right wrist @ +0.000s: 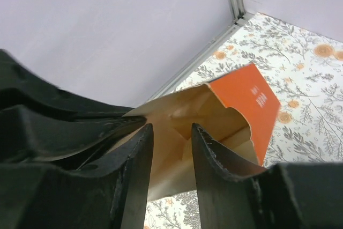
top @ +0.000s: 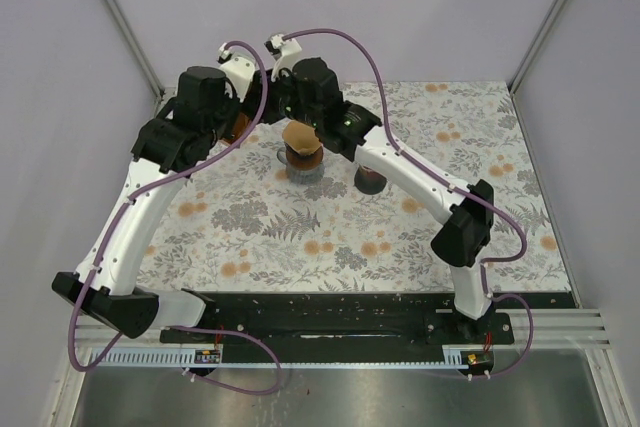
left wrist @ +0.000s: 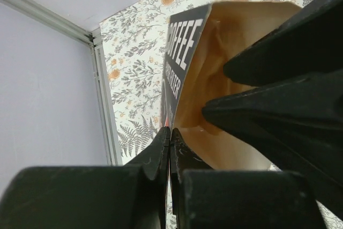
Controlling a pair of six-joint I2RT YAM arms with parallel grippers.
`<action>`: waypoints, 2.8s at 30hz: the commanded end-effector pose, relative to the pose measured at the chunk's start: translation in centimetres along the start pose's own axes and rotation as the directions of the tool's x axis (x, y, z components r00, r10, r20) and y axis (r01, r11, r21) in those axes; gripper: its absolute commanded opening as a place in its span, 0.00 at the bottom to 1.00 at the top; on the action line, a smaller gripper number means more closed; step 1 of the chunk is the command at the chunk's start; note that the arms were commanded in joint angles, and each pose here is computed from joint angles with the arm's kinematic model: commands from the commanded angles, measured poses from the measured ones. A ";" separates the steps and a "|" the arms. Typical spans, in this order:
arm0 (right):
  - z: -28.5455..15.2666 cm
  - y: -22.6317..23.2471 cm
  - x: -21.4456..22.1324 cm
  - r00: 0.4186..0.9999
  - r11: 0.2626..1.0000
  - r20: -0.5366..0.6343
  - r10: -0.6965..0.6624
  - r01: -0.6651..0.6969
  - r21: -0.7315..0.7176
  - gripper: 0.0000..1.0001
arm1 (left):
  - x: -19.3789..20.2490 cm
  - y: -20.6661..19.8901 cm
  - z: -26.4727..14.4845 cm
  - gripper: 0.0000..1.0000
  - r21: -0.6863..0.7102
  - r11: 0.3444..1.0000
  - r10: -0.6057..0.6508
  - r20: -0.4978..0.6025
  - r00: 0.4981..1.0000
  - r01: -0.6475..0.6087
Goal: Place the coffee filter in the dripper
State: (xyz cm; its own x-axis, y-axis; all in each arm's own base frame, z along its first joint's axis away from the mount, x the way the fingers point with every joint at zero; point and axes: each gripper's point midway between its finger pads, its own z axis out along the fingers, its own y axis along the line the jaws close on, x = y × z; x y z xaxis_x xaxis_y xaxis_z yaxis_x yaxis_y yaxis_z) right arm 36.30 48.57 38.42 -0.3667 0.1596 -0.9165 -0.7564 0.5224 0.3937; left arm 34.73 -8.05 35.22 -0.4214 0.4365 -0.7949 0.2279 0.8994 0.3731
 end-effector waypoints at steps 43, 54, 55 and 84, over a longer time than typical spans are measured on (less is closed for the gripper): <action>-2.2 -4.8 0.9 0.996 0.932 -0.031 -0.085 0.091 0.350 0.59 | -3.7 -1.0 -0.5 0.00 0.076 0.994 -0.083 0.097 0.992 0.076; -0.6 -5.0 3.1 0.994 0.939 -0.096 -0.044 0.074 0.336 0.54 | -4.3 -1.2 -0.9 0.00 0.100 0.991 -0.105 0.114 0.988 0.094; -0.5 -5.1 3.2 0.994 0.939 -0.097 -0.042 0.073 0.337 0.52 | -4.4 -1.2 -0.9 0.00 0.103 0.990 -0.109 0.115 0.987 0.098; -5.3 -0.9 -3.6 0.993 0.977 0.047 -0.112 0.101 0.189 0.00 | -1.0 0.1 2.6 0.00 0.067 0.987 -0.147 0.020 0.989 0.146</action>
State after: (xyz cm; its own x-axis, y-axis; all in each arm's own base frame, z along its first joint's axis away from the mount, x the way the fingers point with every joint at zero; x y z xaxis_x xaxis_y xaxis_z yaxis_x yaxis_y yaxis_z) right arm 37.26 45.48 33.99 -0.3687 0.0339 -0.9289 -0.6251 0.7305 0.2748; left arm 35.61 -9.23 33.01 -0.4963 0.3560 -0.7918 0.2848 0.9284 0.2389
